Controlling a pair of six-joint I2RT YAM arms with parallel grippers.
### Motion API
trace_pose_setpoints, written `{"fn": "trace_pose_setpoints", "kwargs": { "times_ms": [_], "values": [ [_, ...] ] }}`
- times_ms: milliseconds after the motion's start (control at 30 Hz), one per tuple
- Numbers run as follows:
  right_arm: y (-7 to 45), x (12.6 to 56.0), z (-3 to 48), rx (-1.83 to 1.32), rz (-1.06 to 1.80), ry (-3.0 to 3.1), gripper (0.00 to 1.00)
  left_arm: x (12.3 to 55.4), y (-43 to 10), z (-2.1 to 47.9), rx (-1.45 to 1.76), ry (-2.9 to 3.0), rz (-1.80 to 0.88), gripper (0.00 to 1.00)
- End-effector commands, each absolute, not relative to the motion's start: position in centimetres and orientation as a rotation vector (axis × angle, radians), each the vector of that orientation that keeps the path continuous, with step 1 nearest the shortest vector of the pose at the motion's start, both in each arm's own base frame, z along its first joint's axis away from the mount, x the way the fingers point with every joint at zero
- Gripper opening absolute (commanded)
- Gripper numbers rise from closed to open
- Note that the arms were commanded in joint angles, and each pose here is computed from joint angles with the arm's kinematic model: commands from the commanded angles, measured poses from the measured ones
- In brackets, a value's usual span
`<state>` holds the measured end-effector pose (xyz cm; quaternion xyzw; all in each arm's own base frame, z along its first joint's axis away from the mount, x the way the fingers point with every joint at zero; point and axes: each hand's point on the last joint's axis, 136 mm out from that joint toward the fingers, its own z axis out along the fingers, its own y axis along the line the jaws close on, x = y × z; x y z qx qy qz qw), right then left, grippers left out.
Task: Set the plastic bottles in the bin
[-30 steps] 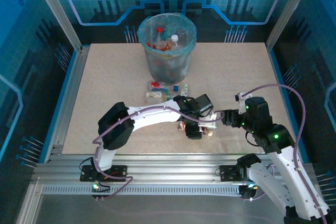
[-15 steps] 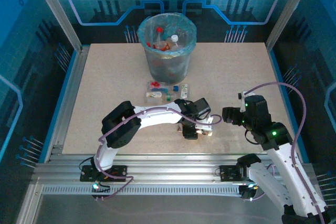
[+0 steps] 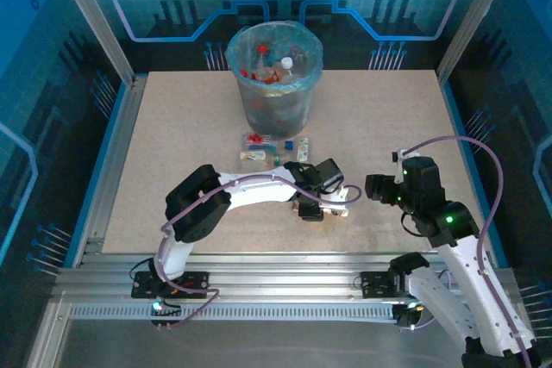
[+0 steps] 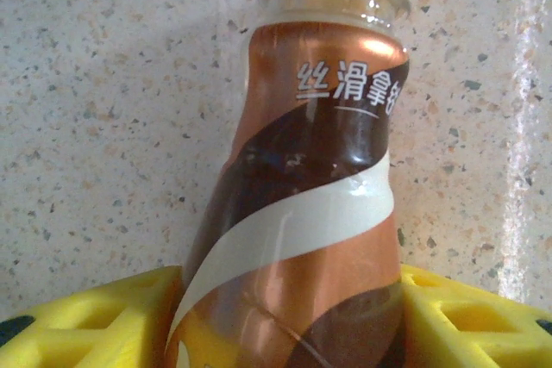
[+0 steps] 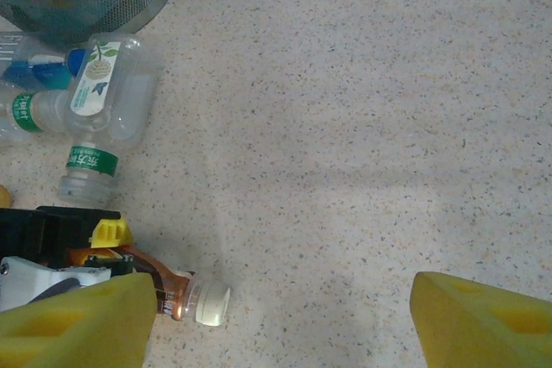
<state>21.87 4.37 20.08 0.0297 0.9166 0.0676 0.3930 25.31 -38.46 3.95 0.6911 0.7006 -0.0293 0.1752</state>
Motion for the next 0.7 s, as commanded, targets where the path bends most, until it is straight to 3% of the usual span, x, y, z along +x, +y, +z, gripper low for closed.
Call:
{"fn": "trace_pose_setpoints", "kwargs": {
  "times_ms": [0, 300, 400, 467, 667],
  "values": [
    [4.0, 22.7, 22.3, 0.108, 0.176, 2.248, 0.77, 25.5, -38.7, 9.3, 1.858, 1.911, -0.157, 0.57],
    [6.4, 25.8, 30.7, 0.01, 0.292, 2.059, 0.69, 26.0, -36.6, 22.7, 1.556, 1.82, -0.216, 0.53],
    [7.4, 27.7, 33.7, -0.001, 0.329, 2.018, 0.68, 28.8, -34.1, 29.4, 1.257, 1.866, -0.252, 0.49],
    [8.2, 28.9, 35.5, 0.0, 0.356, 1.986, 0.68, 30.7, -32.0, 33.6, 1.065, 1.884, -0.295, 0.42],
    [12.8, 32.1, 39.3, -0.085, 0.432, 1.904, 0.67, 35.7, -26.6, 43.4, 0.597, 1.787, -0.424, 0.44]
  ]
}}
